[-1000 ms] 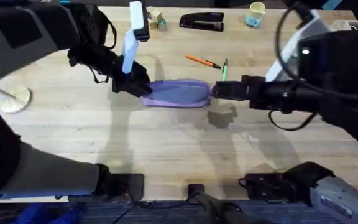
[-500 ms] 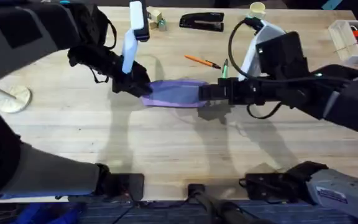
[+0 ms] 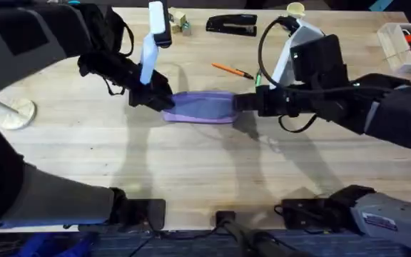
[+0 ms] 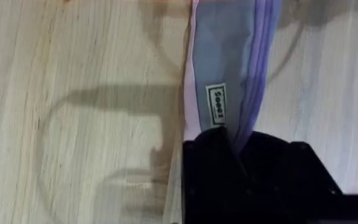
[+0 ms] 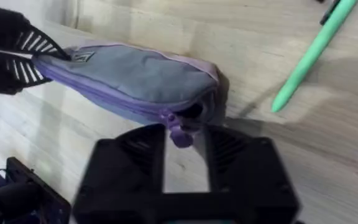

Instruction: Unzip the bag, pick up the pens from the table one at a time and place them inside, then zip the bag closed.

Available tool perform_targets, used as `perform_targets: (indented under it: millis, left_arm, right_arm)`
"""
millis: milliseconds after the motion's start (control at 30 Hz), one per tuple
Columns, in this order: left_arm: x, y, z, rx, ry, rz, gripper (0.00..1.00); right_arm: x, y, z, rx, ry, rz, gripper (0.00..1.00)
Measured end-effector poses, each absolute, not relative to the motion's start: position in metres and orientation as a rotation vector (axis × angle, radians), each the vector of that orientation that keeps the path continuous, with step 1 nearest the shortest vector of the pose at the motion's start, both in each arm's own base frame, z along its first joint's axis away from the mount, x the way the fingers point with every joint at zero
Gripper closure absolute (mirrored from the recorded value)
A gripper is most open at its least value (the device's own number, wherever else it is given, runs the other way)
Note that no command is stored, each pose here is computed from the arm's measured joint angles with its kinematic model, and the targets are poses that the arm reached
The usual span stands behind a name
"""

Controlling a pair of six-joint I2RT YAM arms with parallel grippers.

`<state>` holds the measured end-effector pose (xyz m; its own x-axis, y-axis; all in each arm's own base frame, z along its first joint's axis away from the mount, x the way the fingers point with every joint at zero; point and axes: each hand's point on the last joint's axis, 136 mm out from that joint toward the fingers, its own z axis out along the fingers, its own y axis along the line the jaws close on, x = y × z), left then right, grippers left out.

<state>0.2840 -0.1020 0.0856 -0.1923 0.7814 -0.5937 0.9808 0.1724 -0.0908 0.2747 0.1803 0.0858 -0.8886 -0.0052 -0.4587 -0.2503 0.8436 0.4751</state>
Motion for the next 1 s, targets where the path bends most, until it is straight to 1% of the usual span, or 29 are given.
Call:
perform_targets:
  millis: [67,100,133,200,400,667,1000]
  left_arm:
    - [0.284,-0.102,0.086,1.663,2.042,-0.652,0.958]
    - [0.284,-0.102,0.086,1.663,2.042,-0.652,0.958]
    - [0.284,-0.102,0.086,1.663,2.042,-0.652,0.958]
    - [0.284,-0.102,0.086,1.663,2.042,-0.652,0.958]
    - [0.284,-0.102,0.086,1.663,2.042,-0.651,0.958]
    - [0.284,-0.102,0.086,1.663,2.045,-0.651,0.958]
    - [0.283,-0.102,0.086,1.662,2.047,-0.656,0.959]
  right_arm:
    - [0.274,0.181,0.086,-0.192,2.572,0.753,0.814]
    - [0.274,0.182,0.086,-0.191,2.573,0.757,0.919]
    - [0.274,0.182,0.086,-0.191,2.574,0.758,0.953]
    - [0.274,0.182,0.086,-0.191,2.574,0.758,0.967]
    - [0.275,0.182,0.09,-0.214,2.564,0.752,0.968]
    - [0.291,0.187,0.134,-0.267,2.432,0.749,0.969]
    - [0.283,0.198,0.135,-0.345,2.431,0.741,0.97]
